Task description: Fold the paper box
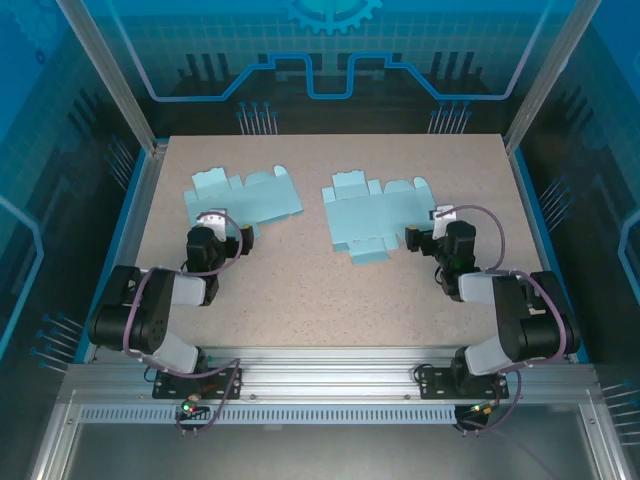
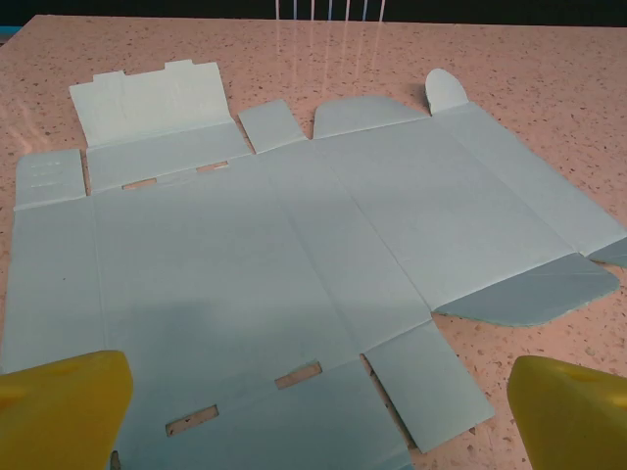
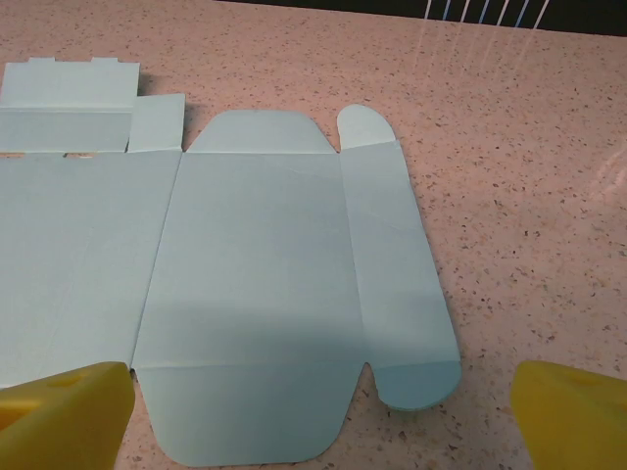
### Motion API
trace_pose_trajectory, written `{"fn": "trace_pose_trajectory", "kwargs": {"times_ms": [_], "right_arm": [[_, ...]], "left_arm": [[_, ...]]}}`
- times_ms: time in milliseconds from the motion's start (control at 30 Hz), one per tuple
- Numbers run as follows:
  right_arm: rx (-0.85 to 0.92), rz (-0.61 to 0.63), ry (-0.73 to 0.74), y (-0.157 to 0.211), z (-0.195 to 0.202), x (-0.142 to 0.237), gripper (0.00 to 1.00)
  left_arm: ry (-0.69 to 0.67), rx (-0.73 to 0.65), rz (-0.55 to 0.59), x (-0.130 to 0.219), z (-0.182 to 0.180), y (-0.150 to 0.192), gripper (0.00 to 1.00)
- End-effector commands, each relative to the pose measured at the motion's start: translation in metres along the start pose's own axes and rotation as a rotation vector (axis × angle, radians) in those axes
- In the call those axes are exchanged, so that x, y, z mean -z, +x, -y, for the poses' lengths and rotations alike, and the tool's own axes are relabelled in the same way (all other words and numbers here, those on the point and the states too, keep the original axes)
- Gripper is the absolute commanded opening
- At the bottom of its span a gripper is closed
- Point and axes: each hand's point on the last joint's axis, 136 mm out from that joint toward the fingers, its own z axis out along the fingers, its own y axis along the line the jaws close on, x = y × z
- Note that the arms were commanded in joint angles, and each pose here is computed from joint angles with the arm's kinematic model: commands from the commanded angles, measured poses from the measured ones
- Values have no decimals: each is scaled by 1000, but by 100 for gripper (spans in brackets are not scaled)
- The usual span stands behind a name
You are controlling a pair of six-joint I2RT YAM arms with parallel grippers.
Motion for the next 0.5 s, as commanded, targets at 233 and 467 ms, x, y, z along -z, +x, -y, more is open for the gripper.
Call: {"fn": "trace_pose_trajectory", "kwargs": {"times_ms": [233,467], "right_arm": [[2,41,3,-14,4,-4,100],[2,39,4,-14,4,-4,100]], "left_arm": [[-14,18,51,-4,-4,-16,99],[-15,18,52,-4,-4,-16,99]]}}
